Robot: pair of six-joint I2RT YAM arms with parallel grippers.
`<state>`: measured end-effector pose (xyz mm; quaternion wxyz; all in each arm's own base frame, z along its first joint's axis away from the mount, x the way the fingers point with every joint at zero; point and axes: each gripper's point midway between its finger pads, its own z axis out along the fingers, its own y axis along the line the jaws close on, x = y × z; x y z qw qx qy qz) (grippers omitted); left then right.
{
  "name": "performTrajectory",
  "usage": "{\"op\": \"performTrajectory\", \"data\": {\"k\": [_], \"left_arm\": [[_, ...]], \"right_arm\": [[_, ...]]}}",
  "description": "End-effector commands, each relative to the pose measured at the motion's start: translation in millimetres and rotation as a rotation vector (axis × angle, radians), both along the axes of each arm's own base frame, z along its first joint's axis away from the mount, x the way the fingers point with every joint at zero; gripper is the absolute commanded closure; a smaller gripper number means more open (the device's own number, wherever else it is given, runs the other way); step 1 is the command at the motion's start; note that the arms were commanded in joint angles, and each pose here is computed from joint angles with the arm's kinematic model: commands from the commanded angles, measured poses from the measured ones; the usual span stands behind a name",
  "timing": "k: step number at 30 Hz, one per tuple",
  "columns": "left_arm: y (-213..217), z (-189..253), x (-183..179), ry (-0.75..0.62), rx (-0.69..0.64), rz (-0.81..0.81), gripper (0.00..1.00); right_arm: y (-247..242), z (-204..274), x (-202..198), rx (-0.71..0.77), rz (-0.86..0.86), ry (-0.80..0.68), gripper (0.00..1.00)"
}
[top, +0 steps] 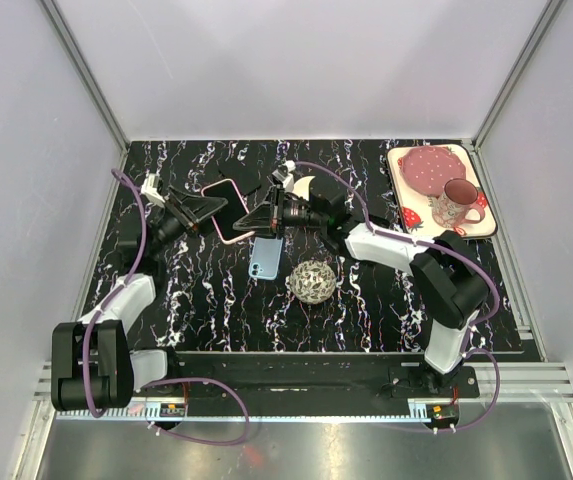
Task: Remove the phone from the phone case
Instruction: Pick up the phone at the center of the board.
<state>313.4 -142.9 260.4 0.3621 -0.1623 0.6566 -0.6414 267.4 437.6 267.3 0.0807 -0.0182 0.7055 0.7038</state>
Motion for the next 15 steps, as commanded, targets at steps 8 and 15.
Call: {"op": "performTrajectory", "data": {"k": [8, 15], "left_arm": [[4.2, 46.7, 2.2, -0.169, 0.045, 0.046, 0.65], [5.3, 51.8, -0.3, -0.169, 0.005, 0.044, 1.00]], "right_arm": [[11.4, 8.2, -27.2, 0.029, 0.070, -0.106, 1.00], [9.9, 3.3, -30.2, -0.012, 0.091, -0.108, 0.95]]}}
